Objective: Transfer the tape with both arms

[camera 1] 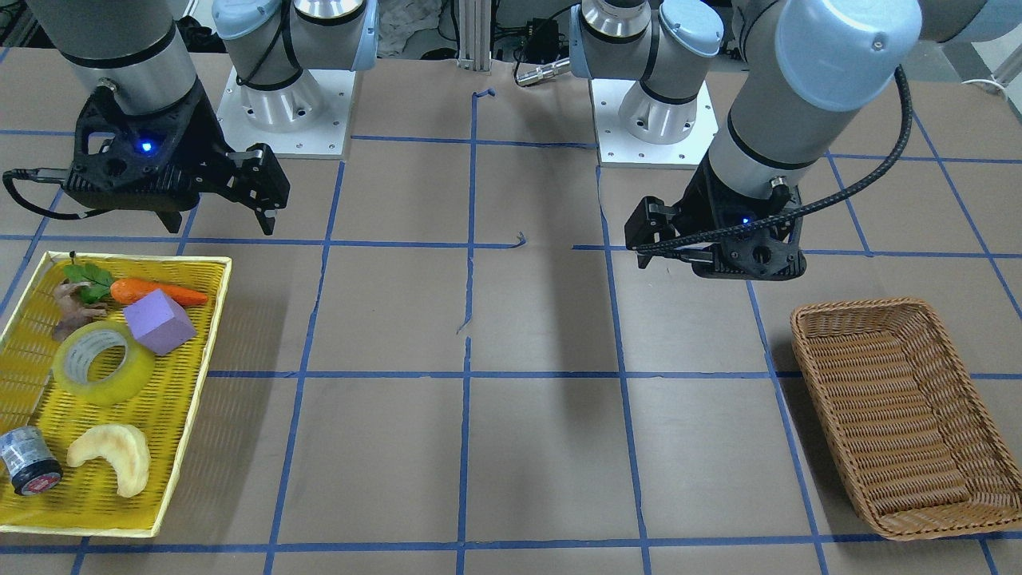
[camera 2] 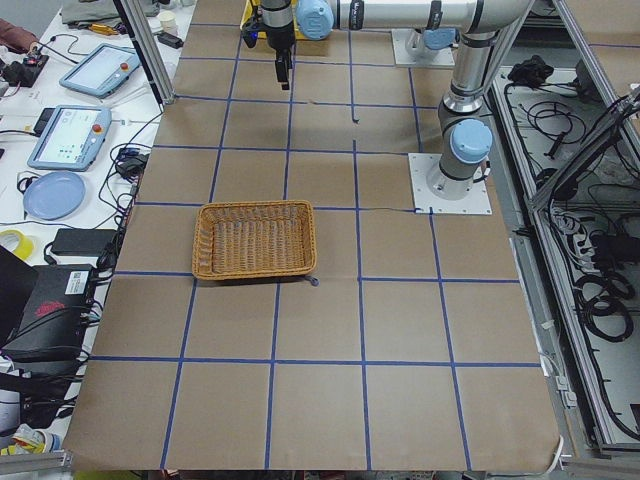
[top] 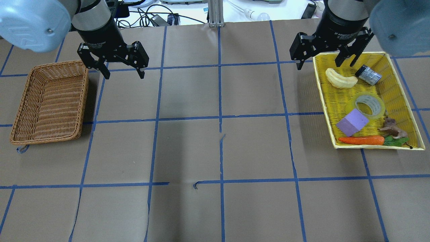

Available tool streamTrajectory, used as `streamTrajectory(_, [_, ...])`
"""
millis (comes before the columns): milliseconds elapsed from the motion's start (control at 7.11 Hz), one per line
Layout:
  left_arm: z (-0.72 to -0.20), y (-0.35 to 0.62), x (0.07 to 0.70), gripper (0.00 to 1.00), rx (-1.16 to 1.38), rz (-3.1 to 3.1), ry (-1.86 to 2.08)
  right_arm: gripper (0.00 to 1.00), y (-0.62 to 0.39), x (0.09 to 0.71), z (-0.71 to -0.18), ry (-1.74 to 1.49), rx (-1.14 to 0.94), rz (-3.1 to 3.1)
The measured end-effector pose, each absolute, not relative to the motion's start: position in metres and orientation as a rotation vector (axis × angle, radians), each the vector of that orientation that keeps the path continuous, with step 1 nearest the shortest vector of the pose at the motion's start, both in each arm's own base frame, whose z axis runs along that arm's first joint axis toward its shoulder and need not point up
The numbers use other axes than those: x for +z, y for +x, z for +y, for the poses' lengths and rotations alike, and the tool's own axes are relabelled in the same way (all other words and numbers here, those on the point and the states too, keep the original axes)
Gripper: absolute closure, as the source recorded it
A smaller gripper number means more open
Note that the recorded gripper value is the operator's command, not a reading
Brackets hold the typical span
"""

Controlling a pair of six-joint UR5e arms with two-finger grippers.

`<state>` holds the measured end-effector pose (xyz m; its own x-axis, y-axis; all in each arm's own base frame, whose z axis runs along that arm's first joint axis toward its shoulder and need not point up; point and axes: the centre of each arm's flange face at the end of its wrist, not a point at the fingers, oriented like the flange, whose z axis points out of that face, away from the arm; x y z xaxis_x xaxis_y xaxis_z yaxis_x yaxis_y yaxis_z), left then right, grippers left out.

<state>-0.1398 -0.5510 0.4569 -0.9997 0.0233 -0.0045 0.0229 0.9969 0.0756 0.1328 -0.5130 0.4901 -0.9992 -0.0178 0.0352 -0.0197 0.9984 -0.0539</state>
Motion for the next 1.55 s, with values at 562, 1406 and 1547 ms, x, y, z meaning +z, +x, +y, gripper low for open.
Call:
streamTrajectory(562, [-0.551, -0.14, 0.456, 0.0, 0.121, 3.134, 0.039, 0.0, 0.079, 0.459, -0.54, 0.207, -0.021, -3.094])
streamTrajectory(1406, [-0.552, -0.14, 0.455, 0.0, 0.123, 3.134, 0.037, 0.0, -0.136, 0.281, -0.592, 0.887, -0.178, -2.995])
streamTrajectory(1547, [-0.552, -0.14, 0.455, 0.0, 0.124, 3.134, 0.036, 0.0, -0.146, 0.263, -0.592, 0.929, -0.151, -2.956])
